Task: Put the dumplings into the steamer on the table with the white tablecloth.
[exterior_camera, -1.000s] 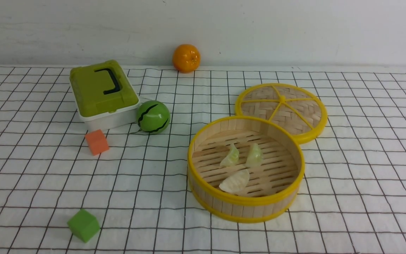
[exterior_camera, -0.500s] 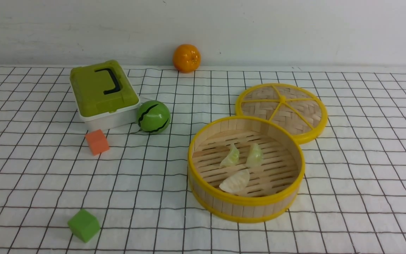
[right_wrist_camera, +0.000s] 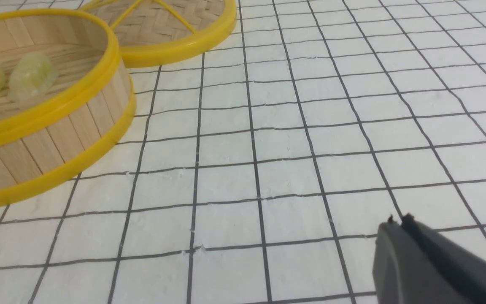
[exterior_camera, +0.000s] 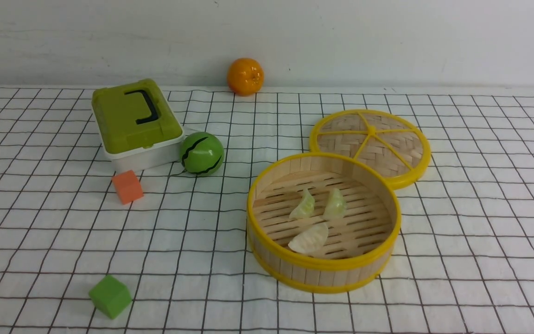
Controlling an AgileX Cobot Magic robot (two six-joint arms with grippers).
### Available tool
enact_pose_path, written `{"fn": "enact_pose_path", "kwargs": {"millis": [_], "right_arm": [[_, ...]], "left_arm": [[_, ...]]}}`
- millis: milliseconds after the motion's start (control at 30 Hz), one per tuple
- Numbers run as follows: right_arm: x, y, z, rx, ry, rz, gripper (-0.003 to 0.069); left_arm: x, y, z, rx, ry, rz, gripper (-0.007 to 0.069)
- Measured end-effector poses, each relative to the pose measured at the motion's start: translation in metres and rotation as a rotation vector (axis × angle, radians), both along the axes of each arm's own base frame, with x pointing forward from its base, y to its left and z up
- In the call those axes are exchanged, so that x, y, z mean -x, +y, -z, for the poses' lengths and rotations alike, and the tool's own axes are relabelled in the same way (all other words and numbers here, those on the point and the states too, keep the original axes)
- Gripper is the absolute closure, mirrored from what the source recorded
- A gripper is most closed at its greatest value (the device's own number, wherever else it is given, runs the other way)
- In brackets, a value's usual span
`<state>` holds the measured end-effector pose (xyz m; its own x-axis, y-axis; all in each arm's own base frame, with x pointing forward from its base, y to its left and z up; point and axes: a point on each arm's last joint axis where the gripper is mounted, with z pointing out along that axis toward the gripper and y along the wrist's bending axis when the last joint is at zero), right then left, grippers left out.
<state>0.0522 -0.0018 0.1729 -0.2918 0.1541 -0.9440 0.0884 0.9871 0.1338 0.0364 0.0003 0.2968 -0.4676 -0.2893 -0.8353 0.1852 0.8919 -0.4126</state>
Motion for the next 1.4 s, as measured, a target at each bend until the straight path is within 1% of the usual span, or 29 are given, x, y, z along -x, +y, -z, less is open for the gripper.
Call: {"fn": "enact_pose_path", "kwargs": {"millis": [800,867,1000,1033,1100,1133,1167,1200,1233,1300,1333,1367,1400], "right_arm": [[0.000,0.000,0.000,0.000,0.001,0.000,0.0656],[0.000,0.000,0.000,0.000,0.001,0.000,0.0653],[0.000,0.000,0.000,0.000,0.001,0.000,0.0649],[0.000,0.000,0.000,0.000,0.001,0.000,0.0648],[0.000,0.000,0.000,0.000,0.001,0.000,0.0647],[0.000,0.000,0.000,0.000,0.001,0.000,0.0643],[0.000,0.000,0.000,0.000,0.001,0.000,0.0642],[0.000,0.000,0.000,0.000,0.001,0.000,0.0642],[0.000,0.000,0.000,0.000,0.001,0.000,0.0640],[0.000,0.000,0.000,0.000,0.001,0.000,0.0639],[0.000,0.000,0.000,0.000,0.001,0.000,0.0639],[0.000,0.000,0.000,0.000,0.001,0.000,0.0639],[0.000,0.000,0.000,0.000,0.001,0.000,0.0639]], "left_arm": [[0.000,0.000,0.000,0.002,-0.005,0.001,0.0452],[-0.001,-0.001,-0.002,0.013,-0.022,-0.001,0.0468],[-0.005,-0.006,-0.004,0.009,-0.133,-0.008,0.0579],[-0.007,-0.008,-0.001,-0.020,-0.176,-0.003,0.0628],[-0.009,-0.010,0.001,-0.045,-0.216,-0.004,0.0638],[-0.013,-0.013,0.006,-0.091,-0.292,-0.021,0.0638],[-0.016,-0.014,0.011,-0.138,-0.324,-0.027,0.0638],[-0.017,-0.014,0.013,-0.147,-0.338,-0.033,0.0638],[-0.021,-0.014,0.019,-0.191,-0.394,-0.067,0.0638],[-0.025,-0.013,0.031,-0.238,-0.429,-0.102,0.0638],[-0.027,-0.011,0.040,-0.264,-0.476,-0.144,0.0638],[-0.027,-0.010,0.043,-0.266,-0.481,-0.152,0.0638],[-0.026,-0.008,0.053,-0.273,-0.501,-0.182,0.0638]]}}
